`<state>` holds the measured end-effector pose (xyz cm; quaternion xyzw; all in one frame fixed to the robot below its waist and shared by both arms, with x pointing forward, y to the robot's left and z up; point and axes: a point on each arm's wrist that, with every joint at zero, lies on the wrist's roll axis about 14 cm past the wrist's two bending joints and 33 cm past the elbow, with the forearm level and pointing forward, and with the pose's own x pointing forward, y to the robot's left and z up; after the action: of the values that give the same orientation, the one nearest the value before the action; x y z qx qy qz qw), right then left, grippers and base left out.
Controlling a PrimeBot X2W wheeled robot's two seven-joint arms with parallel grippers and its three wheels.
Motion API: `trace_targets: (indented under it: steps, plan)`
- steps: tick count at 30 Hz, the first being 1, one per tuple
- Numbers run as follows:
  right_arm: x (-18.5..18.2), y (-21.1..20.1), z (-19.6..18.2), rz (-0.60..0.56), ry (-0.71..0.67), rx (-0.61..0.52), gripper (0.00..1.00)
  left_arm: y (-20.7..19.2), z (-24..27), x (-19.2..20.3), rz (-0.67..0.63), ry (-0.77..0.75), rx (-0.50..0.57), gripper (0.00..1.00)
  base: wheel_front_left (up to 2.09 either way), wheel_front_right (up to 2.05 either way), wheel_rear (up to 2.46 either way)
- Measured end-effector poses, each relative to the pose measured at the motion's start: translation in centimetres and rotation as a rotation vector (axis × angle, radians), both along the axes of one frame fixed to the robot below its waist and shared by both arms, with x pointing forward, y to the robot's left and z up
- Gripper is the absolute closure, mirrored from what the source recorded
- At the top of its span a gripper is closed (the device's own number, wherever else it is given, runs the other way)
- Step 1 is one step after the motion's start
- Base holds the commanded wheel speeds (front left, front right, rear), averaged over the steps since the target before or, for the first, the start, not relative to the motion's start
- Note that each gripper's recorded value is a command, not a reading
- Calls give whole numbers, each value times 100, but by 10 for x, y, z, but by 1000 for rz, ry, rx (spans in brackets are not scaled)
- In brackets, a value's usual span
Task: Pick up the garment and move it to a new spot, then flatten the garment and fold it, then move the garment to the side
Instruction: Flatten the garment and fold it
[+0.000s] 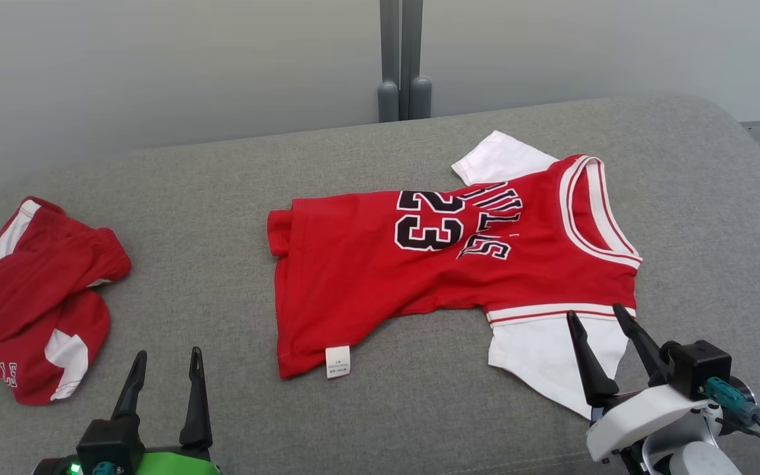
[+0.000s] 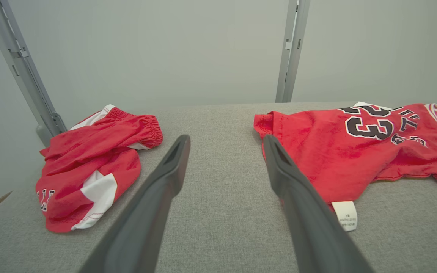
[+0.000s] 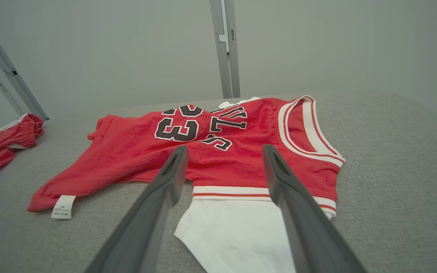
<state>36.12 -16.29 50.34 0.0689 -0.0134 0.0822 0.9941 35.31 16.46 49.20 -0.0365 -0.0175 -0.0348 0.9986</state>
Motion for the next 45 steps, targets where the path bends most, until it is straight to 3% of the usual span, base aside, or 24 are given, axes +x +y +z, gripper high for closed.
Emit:
trace_targets:
  steps: [19, 30, 45]
  plan:
    - [-1, -3, 0, -9, 5, -2, 0, -15, -3, 0, -50, 11, -8, 0, 0, 0, 0]
    - [-12, -19, -36, -56, 165, 7, 0, -71, -28, 16, -246, 99, -39, 0, 0, 0, 0]
    - [-24, -36, -107, -127, 413, 24, 0, -89, -92, 43, -302, 310, -46, 0, 0, 0, 0]
